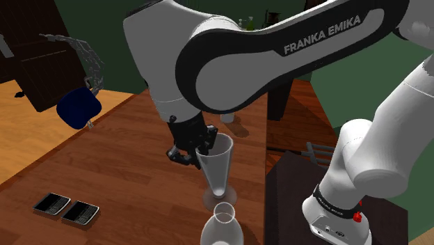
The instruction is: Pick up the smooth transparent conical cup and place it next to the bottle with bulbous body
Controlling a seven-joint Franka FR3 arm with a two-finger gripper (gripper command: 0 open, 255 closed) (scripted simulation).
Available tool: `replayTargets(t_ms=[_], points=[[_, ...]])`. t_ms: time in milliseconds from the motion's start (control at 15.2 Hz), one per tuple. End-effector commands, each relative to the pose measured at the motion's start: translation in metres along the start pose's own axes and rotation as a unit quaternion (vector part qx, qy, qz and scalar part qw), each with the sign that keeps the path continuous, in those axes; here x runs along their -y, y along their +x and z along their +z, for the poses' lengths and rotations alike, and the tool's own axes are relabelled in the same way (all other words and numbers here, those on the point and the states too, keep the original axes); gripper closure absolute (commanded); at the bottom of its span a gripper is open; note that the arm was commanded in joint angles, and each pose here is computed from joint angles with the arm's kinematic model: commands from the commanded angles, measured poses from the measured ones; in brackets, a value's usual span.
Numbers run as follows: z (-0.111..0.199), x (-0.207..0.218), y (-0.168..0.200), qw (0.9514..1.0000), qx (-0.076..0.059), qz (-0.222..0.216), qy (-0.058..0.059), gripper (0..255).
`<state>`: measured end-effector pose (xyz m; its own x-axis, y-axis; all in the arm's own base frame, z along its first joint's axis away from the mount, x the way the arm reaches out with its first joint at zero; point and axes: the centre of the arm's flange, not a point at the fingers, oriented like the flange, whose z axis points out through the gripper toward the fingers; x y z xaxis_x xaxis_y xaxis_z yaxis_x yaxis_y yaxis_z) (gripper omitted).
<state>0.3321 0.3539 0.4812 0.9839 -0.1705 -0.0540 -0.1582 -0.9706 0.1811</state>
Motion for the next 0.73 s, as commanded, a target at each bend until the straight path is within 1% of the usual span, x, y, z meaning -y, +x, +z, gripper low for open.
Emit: replayTargets(t_ms=[0,660], points=[[0.011,0.002,0.001,1.0,0.0,0.0,0.0,255],[0.064,0.012,0.004,1.0,0.0,0.0,0.0,255]])
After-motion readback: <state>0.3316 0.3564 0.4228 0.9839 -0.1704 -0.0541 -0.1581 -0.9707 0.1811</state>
